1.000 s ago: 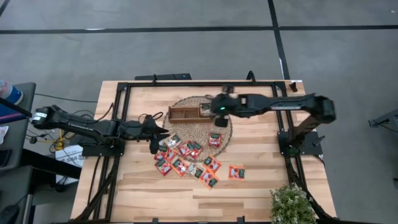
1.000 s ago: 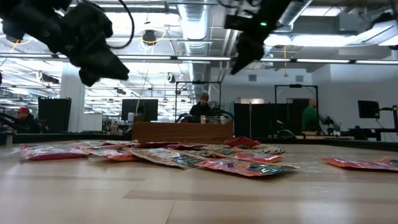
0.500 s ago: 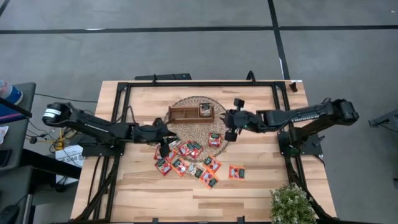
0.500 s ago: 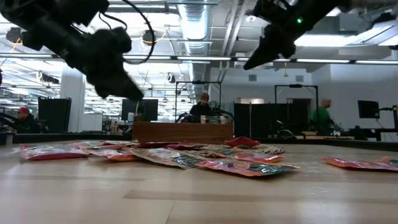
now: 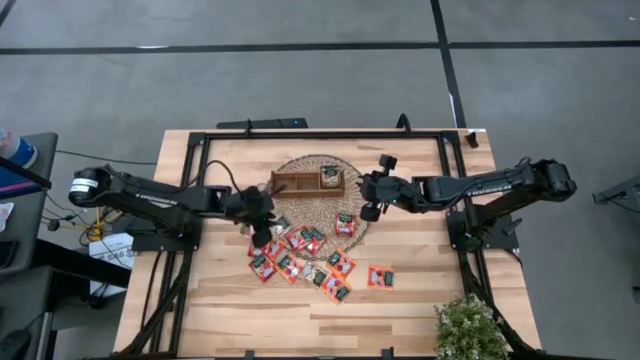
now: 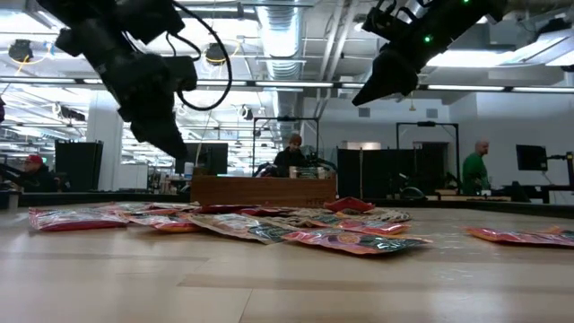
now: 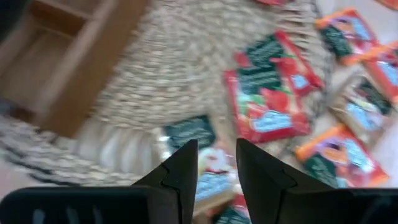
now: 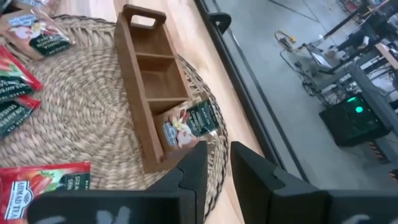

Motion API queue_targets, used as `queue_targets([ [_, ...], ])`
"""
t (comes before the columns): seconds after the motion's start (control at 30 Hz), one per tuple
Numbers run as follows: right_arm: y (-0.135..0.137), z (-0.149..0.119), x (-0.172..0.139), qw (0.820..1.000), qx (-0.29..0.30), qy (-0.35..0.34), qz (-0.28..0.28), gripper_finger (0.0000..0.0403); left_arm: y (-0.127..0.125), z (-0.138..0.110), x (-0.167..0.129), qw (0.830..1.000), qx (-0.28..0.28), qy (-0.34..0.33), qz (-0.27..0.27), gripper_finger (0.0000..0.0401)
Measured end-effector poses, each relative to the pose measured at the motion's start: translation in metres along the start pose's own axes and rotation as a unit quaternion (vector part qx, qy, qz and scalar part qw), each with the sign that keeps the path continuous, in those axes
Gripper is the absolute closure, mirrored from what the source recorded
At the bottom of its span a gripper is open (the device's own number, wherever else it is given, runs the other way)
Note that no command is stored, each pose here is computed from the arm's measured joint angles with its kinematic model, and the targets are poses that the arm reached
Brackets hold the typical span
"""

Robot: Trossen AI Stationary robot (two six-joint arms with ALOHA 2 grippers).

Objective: Pick & Place Tea
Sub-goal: Put the top right brown tea bag into the right section of the wooden organizer

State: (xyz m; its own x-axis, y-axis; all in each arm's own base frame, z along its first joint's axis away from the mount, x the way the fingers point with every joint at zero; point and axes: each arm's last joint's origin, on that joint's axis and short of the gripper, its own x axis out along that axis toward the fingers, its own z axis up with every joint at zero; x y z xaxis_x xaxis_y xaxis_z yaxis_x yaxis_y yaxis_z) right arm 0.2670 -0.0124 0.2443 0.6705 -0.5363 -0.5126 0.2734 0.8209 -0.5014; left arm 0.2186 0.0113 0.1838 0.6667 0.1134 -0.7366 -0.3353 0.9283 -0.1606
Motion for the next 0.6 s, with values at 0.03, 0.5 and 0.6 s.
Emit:
queue_targets([
  [0.03, 0.000, 0.000, 0.000, 1.000, 0.001, -0.001, 0.000, 0.0339, 0.003, 0.001, 0.000, 1.000, -0.004, -0.001, 0.004, 0.0299],
  [0.5, 0.004, 0.002, -0.003, 1.000, 0.020, -0.010, 0.008, 0.0339, 0.016, -0.006, 0.045, 0.998, 0.014, 0.046, 0.036, 0.0299],
  [0.6, 0.007, 0.003, -0.005, 1.000, 0.015, -0.013, 0.013, 0.0339, 0.019, -0.010, 0.053, 0.997, 0.005, 0.059, 0.051, 0.0299],
])
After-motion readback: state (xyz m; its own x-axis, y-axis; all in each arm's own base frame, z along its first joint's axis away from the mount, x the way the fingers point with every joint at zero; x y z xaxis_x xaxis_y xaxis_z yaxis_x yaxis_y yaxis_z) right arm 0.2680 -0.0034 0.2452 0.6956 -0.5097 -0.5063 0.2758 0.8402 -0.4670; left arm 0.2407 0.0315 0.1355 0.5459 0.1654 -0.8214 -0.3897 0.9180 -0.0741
